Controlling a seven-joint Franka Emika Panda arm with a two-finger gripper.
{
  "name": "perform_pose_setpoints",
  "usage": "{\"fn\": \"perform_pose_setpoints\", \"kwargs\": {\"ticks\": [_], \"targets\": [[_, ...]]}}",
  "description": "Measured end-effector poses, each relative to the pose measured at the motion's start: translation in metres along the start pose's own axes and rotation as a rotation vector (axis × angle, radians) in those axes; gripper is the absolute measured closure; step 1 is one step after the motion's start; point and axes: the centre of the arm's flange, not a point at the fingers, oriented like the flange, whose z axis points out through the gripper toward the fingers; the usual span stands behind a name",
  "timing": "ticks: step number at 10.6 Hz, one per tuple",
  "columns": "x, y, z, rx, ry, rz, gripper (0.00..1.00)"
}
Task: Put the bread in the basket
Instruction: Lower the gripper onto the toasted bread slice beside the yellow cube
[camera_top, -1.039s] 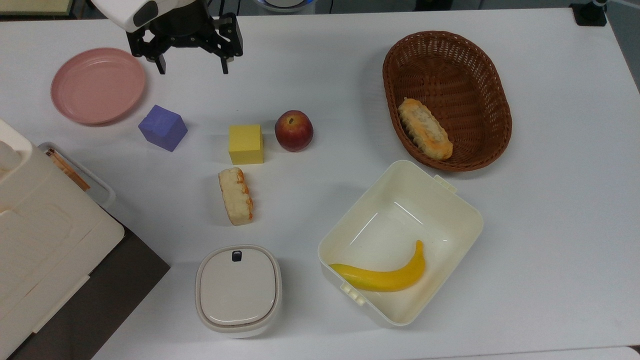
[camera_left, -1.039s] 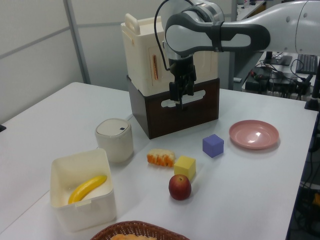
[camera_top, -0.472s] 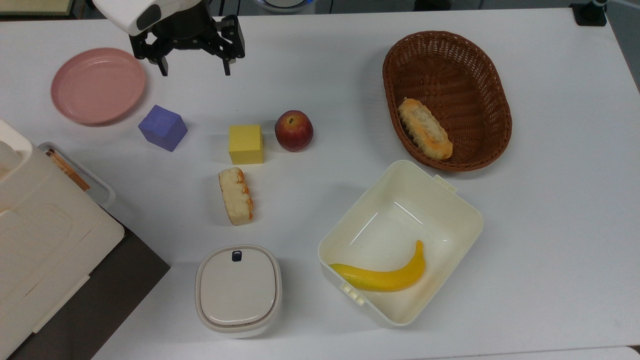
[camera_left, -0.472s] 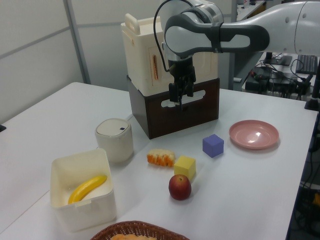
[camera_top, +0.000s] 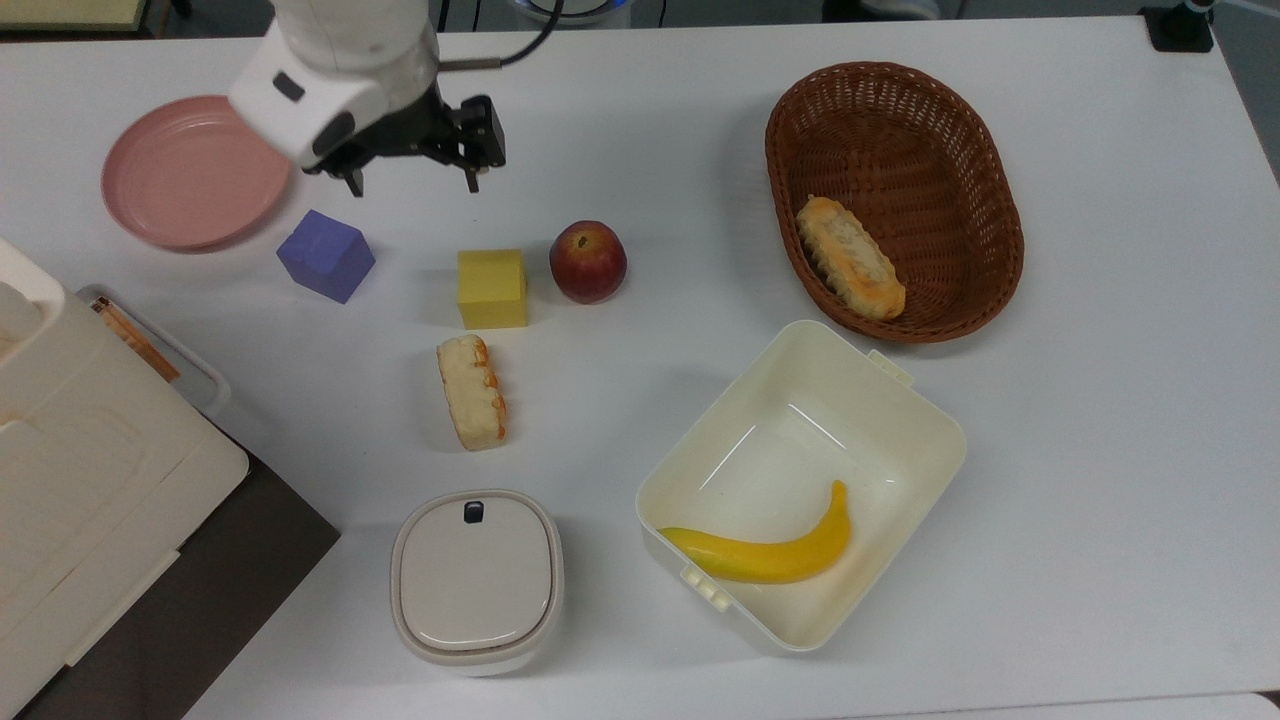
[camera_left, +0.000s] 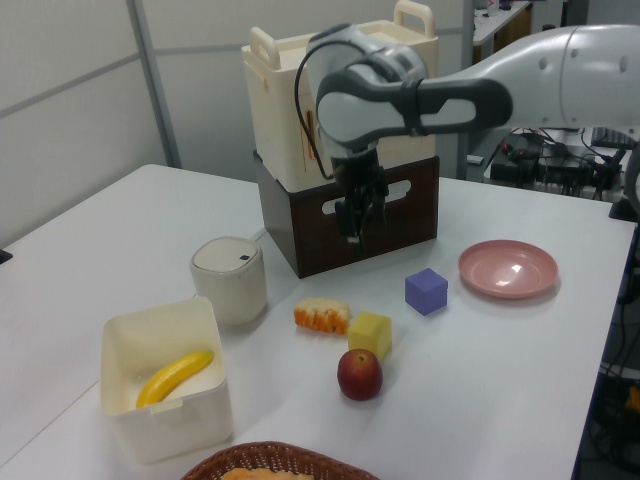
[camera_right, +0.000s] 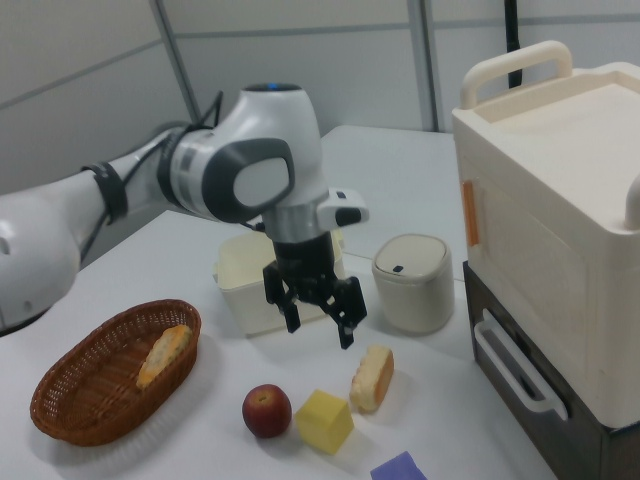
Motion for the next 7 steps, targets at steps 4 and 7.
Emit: {"fn": "perform_pose_setpoints", "kwargs": {"ticks": [4,7], "targets": [[0.028,0.0,0.025,-0.011,0.074,0.01,0.0],[0.056,-0.012,0.062,-0.016,0.119,-0.007,0.0]]}}
